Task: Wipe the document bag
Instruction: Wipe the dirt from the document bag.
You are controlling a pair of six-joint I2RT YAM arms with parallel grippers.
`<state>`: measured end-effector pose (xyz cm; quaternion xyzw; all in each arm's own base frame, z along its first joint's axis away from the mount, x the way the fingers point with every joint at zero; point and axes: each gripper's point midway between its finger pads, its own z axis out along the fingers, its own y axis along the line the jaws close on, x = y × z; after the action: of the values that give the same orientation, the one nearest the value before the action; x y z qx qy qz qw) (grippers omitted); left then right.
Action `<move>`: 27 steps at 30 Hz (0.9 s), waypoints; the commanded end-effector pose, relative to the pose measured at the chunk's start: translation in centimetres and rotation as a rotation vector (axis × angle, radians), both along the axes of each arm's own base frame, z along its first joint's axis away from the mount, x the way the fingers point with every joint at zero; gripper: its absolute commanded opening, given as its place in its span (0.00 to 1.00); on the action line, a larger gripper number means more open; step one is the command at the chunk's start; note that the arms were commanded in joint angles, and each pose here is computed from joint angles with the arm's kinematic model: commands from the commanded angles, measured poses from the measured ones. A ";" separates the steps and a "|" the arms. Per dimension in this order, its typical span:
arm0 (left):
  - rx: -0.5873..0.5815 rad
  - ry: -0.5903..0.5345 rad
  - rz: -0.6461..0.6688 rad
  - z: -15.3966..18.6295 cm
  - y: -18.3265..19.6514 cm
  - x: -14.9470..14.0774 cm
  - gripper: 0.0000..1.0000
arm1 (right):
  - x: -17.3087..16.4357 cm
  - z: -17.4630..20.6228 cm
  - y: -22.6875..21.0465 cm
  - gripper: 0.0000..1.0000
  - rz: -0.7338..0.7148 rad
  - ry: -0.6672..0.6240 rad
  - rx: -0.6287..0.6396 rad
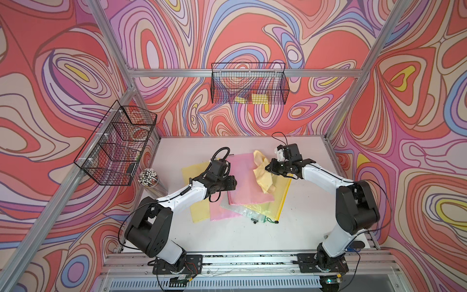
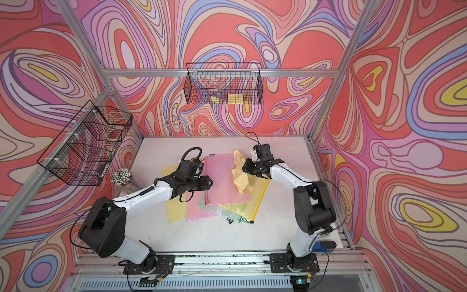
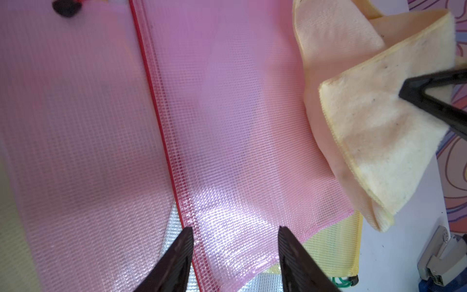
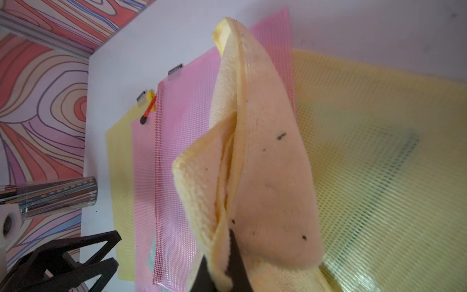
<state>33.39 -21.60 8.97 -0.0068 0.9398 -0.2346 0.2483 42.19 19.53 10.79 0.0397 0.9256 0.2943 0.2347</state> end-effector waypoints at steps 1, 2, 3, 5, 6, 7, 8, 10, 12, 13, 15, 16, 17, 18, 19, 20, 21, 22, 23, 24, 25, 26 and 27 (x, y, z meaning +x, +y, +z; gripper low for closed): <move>-0.097 0.019 0.060 -0.8 0.8 0.4 0.54 | 0.3 -2.6 0.9 0.00 0.037 0.031 0.007; -0.110 0.035 0.072 -1.6 1.2 0.5 0.53 | 0.2 -3.5 1.0 0.00 0.037 0.049 0.008; -0.122 0.048 0.084 -2.1 1.5 0.6 0.52 | -0.1 -4.4 1.0 0.00 0.037 0.069 0.011; -0.139 0.053 0.090 -2.7 1.6 0.9 0.51 | -0.7 -5.5 1.2 0.00 0.043 0.098 0.033; -0.144 0.053 0.090 -2.9 1.5 1.0 0.51 | -1.0 -5.9 1.3 0.00 0.043 0.107 0.045; -0.155 0.053 0.082 -3.0 1.3 1.1 0.51 | -1.4 -6.3 1.4 0.00 0.042 0.117 0.054; -0.175 0.053 0.068 -3.1 0.9 1.2 0.51 | -1.7 -6.6 1.4 0.00 0.041 0.126 0.056; -0.202 0.058 0.060 -3.3 0.4 1.4 0.50 | -2.3 -7.2 1.1 0.00 0.033 0.138 0.053; -0.227 0.059 0.049 -3.6 -0.2 1.6 0.50 | -2.7 -7.6 1.0 0.00 0.029 0.147 0.052; -0.241 0.060 0.046 -3.7 -0.4 1.7 0.49 | -3.0 -7.7 1.0 0.00 0.030 0.152 0.053; -0.247 0.076 0.043 -4.2 -0.7 1.9 0.45 | -3.3 -7.8 1.0 0.00 0.031 0.158 0.052; -0.245 0.083 0.043 -4.4 -0.7 1.9 0.43 | -3.4 -7.8 0.9 0.00 0.033 0.158 0.049; -0.242 0.088 0.047 -4.7 -0.7 1.9 0.43 | -3.5 -7.8 0.9 0.00 0.032 0.160 0.046; -0.237 0.092 0.053 -4.9 -0.6 1.8 0.43 | -3.5 -7.7 0.8 0.00 0.033 0.159 0.042; -0.236 0.094 0.054 -5.0 -0.5 1.8 0.42 | -3.5 -7.7 0.8 0.00 0.033 0.157 0.039; -0.235 0.095 0.052 -5.0 -0.5 1.7 0.42 | -3.5 -7.6 0.7 0.00 0.033 0.154 0.036; -0.234 0.095 0.051 -5.1 -0.5 1.6 0.41 | -3.4 -7.5 0.8 0.00 0.033 0.153 0.038; -0.227 0.102 0.054 -5.1 -0.3 1.4 0.41 | -3.4 -7.5 0.8 0.00 0.035 0.154 0.039; -0.204 0.111 0.055 -5.3 0.0 1.2 0.40 | -3.4 -7.6 0.9 0.00 0.038 0.156 0.041; -0.185 0.109 0.059 -5.2 0.3 1.1 0.41 | -3.4 -7.6 1.0 0.00 0.037 0.158 0.042; -0.174 0.104 0.063 -5.0 0.6 0.9 0.42 | -3.3 -7.6 1.0 0.00 0.038 0.157 0.042; -0.170 0.095 0.065 -4.8 0.8 0.8 0.44 | -3.4 -7.7 1.1 0.00 0.039 0.158 0.044; -0.176 0.086 0.060 -4.6 0.7 0.7 0.46 | -3.4 -7.7 1.2 0.00 0.039 0.159 0.044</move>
<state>34.56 -21.33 3.66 -0.0695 0.9237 -0.3160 0.2051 39.46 20.34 2.98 0.0533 0.9340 0.3147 0.1607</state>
